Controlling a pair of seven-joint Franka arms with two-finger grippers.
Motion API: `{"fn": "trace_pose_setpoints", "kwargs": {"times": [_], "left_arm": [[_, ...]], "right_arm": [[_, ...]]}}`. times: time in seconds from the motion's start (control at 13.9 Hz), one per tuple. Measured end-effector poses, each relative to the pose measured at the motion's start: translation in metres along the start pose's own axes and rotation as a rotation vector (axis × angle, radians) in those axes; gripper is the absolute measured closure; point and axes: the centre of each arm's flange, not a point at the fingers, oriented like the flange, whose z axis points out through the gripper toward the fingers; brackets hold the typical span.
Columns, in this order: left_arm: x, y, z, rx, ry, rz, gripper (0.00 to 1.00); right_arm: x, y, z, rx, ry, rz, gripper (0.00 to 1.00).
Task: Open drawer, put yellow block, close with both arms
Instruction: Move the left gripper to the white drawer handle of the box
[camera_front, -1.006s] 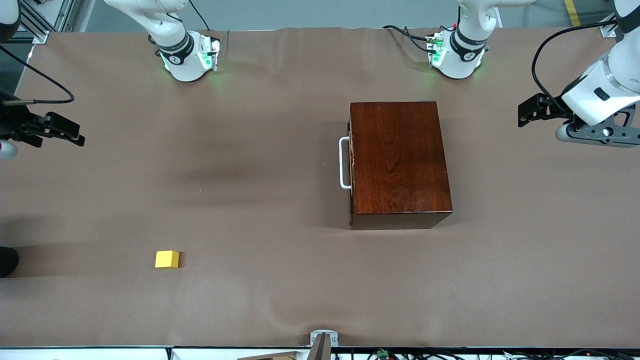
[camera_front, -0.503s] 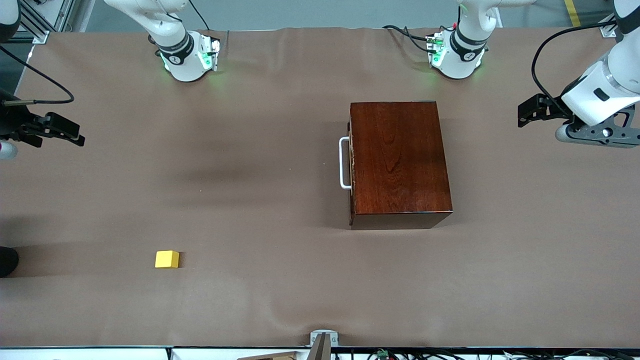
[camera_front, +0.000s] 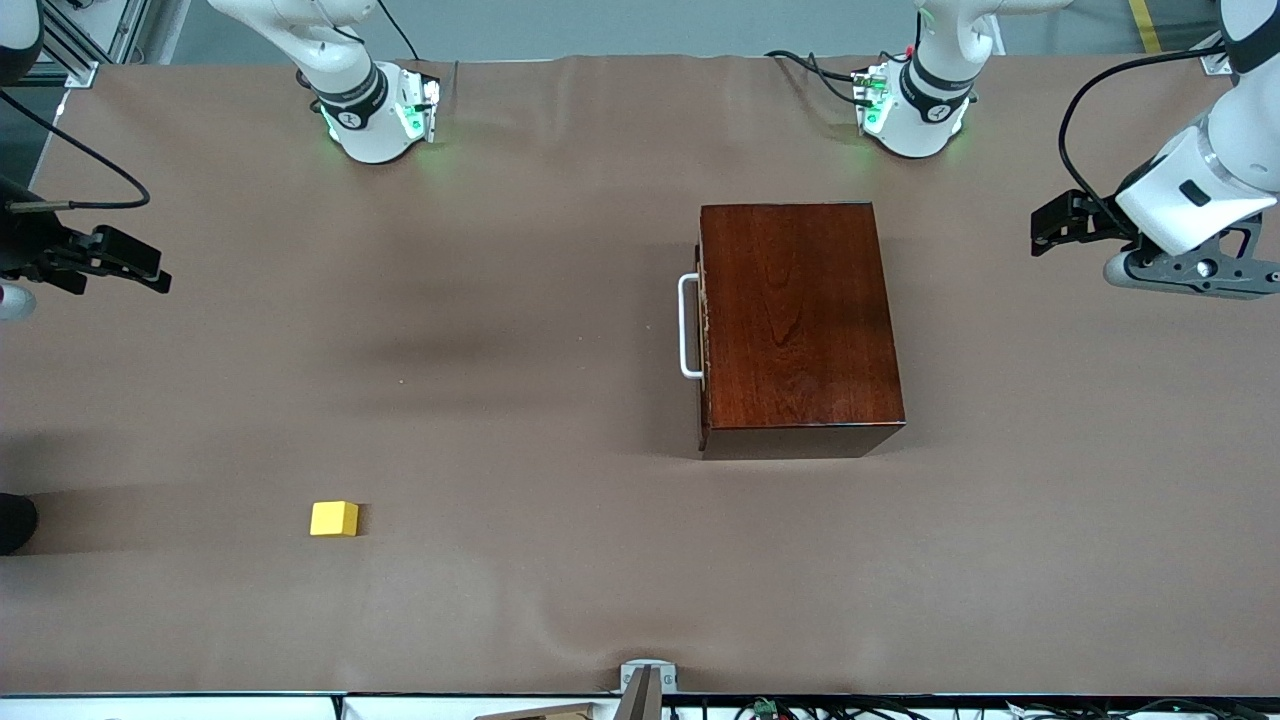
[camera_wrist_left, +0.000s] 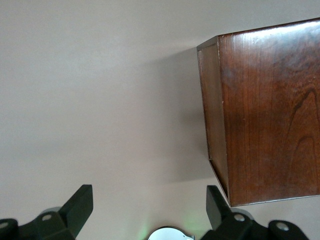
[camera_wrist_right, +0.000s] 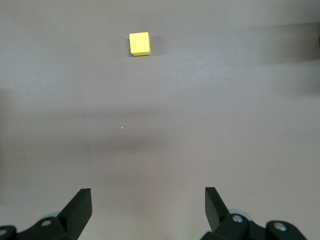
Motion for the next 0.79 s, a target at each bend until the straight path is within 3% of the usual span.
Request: {"fn": "trace_pose_setpoints", "kwargs": {"times": [0.79], "left_arm": [[0.031, 0.162, 0.044, 0.031, -0.057, -0.170, 0.00]], "right_arm": [[0.000, 0.000, 0.001, 0.000, -0.002, 0.001, 0.00]]}}
